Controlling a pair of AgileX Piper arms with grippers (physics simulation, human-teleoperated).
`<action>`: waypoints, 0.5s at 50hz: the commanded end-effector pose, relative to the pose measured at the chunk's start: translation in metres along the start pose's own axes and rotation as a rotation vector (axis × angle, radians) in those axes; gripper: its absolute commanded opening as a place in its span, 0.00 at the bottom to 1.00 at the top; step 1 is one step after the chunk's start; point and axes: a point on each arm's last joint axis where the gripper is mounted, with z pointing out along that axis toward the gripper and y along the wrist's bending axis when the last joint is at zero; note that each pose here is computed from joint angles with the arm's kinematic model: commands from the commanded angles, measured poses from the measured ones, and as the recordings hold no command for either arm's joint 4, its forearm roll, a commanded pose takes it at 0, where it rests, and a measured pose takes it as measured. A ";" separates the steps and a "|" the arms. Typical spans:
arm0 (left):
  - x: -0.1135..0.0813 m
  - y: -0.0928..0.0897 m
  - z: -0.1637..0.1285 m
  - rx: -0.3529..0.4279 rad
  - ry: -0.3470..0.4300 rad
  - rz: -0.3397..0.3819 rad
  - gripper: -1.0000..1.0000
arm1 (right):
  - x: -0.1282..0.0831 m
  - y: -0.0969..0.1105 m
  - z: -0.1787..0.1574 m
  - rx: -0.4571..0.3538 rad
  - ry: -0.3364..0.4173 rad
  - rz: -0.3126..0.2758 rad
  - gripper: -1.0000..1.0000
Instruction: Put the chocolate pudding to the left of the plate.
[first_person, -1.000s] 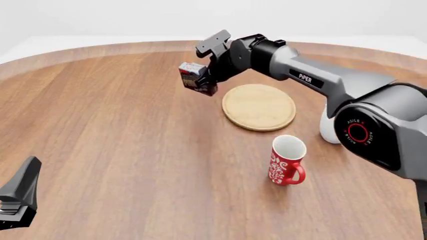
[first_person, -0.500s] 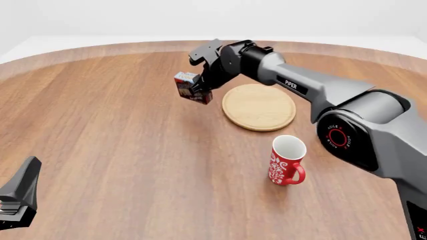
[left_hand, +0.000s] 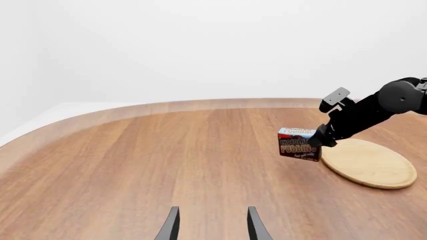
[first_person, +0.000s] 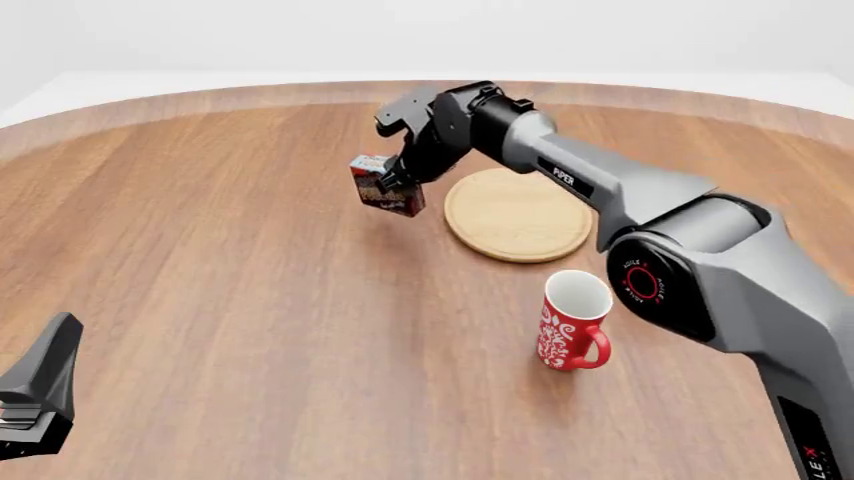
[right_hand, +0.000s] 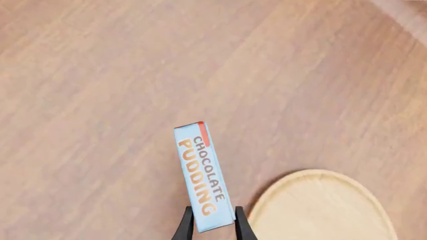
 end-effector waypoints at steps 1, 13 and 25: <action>0.000 0.000 0.000 0.000 0.000 0.000 1.00 | -0.002 0.001 0.001 -0.002 0.004 0.031 0.00; 0.000 0.000 0.000 0.000 0.000 0.000 1.00 | -0.002 0.000 0.003 -0.003 0.010 0.037 0.00; 0.000 0.000 0.000 0.000 0.000 0.000 1.00 | -0.002 -0.005 0.009 -0.001 0.037 0.033 0.00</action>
